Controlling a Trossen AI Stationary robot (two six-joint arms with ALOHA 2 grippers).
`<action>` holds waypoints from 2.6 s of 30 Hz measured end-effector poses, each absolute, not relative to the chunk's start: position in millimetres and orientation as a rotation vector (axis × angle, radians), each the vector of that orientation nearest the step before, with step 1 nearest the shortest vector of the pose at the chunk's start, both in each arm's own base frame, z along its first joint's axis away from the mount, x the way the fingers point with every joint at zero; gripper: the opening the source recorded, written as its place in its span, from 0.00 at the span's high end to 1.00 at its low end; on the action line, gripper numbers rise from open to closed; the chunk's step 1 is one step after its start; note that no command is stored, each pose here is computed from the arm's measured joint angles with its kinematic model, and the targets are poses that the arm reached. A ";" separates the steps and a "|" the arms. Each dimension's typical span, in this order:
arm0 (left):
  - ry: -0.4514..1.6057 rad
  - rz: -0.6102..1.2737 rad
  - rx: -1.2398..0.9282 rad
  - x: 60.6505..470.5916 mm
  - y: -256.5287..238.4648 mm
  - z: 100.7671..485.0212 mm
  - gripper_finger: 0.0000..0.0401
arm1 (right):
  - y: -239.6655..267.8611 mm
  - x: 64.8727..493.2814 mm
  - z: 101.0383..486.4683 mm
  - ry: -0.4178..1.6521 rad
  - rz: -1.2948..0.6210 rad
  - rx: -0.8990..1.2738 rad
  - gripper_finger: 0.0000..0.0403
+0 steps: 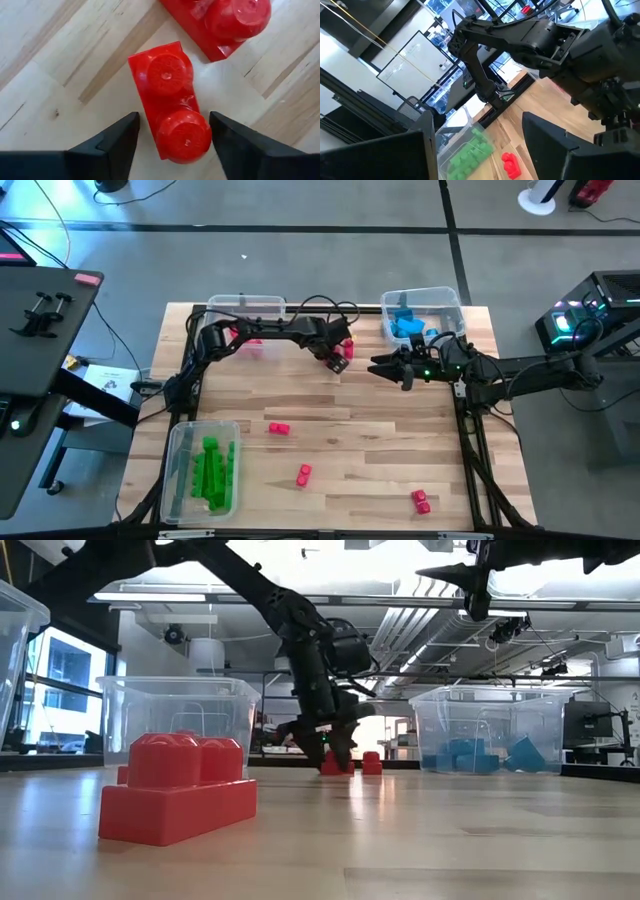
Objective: Sort blocks
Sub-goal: Put the red game piece into the top left transparent bin
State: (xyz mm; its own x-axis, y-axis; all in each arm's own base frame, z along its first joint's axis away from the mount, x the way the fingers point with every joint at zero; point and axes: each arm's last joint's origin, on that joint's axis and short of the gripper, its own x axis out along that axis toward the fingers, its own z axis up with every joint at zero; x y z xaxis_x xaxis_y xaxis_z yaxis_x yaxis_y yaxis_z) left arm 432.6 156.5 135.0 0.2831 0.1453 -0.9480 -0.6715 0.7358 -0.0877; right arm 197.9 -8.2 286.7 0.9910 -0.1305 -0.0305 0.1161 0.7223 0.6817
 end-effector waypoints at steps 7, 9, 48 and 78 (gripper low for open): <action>1.127 0.475 -0.546 429.4 155.4 159.3 0.79 | -8.2 197.8 286.0 -0.013 -0.139 0.730 0.56; 1.073 0.446 -0.526 425.5 156.9 182.8 0.78 | -8.2 197.8 285.9 -0.012 -0.139 0.727 0.56; 0.830 0.853 -0.551 182.6 130.7 316.6 0.40 | -10.7 197.3 281.5 0.009 -0.237 0.643 0.56; 1.187 -0.185 0.271 284.9 -81.8 220.4 0.39 | -9.1 196.6 272.5 0.112 -0.217 0.675 0.56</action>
State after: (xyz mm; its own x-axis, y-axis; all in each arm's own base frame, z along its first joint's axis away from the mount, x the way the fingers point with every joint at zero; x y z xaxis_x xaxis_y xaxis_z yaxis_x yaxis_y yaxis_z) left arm 284.9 -81.8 220.4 0.3655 -0.0004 -0.9308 0.2831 0.9527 0.1107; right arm 196.6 -9.1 272.5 0.9715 -0.1630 -0.1724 0.2350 0.7595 0.6066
